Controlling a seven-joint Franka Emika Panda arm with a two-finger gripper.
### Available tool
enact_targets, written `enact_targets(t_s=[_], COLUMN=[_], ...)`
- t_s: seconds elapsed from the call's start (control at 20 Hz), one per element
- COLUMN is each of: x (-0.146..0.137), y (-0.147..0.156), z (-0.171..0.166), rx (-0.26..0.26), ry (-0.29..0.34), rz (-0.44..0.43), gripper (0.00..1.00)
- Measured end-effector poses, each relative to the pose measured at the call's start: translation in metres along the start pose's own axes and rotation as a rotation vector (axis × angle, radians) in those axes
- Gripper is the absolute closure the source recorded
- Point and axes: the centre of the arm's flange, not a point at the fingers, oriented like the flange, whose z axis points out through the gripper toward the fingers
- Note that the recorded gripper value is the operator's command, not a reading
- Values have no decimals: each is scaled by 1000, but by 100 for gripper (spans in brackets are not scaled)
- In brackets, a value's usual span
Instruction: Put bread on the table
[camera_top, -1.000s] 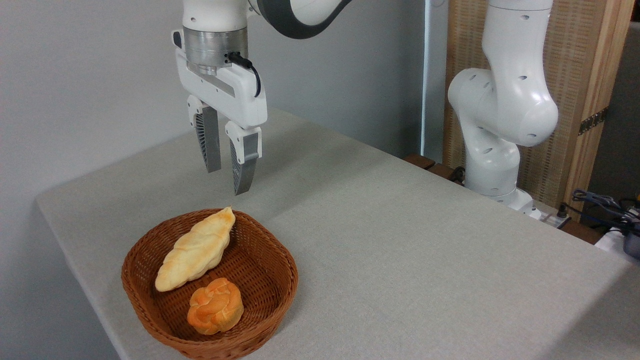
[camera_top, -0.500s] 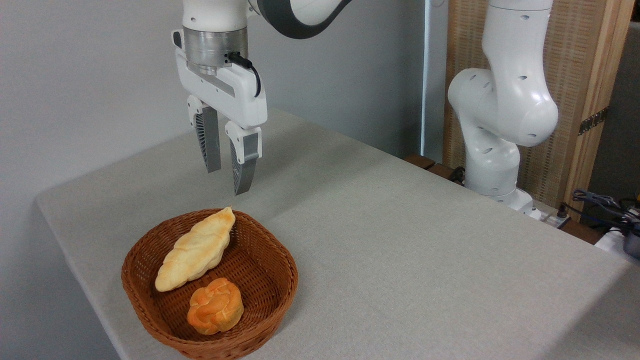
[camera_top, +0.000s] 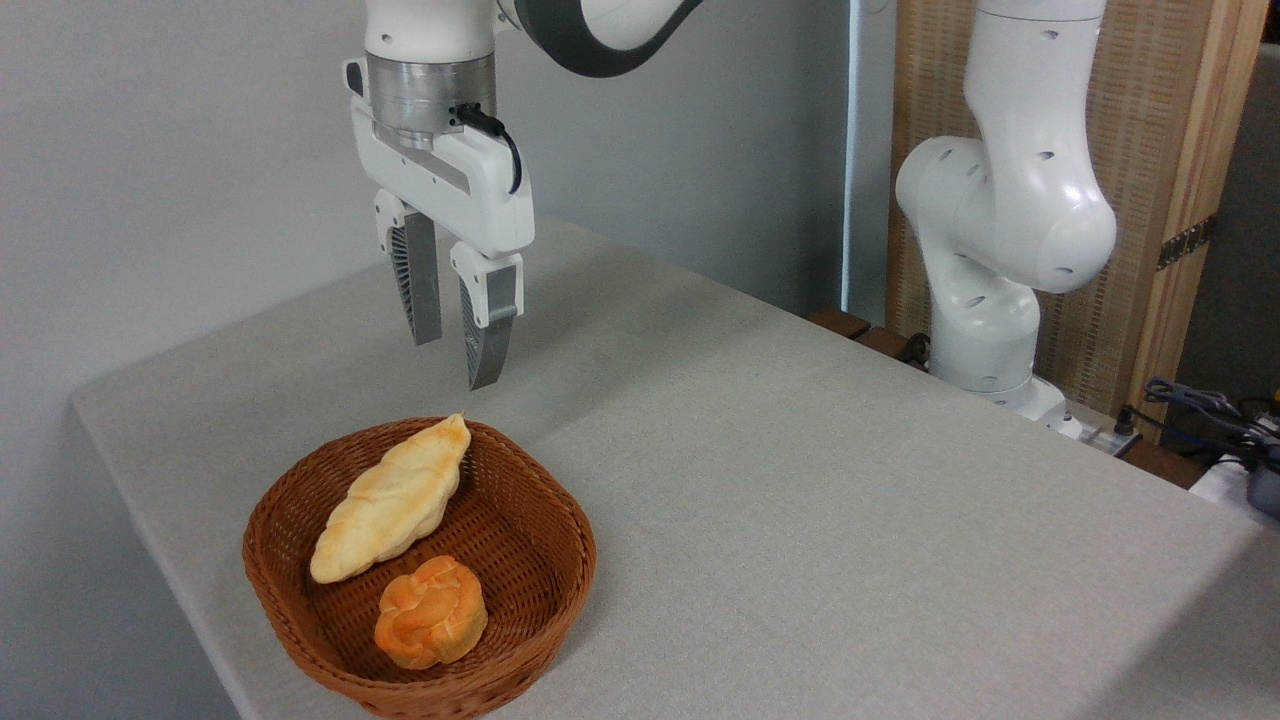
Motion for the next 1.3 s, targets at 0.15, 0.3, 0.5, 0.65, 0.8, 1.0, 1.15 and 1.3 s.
enact_targets(t_s=[0.15, 0.3, 0.5, 0.65, 0.8, 1.0, 1.15, 1.3], x=[0, 0, 0, 0, 0, 3, 4, 3], y=[0, 0, 0, 0, 0, -1, -2, -2], z=[0, 0, -1, -1, -1, -9, -11, -10], rx=[0, 0, 1, 1, 1, 9, 11, 9], ry=[1, 1, 1, 1, 2, 16, 20, 16], rz=[0, 0, 0, 0, 0, 1, 1, 1], gripper=[0, 0, 0, 0, 0, 0, 0, 0])
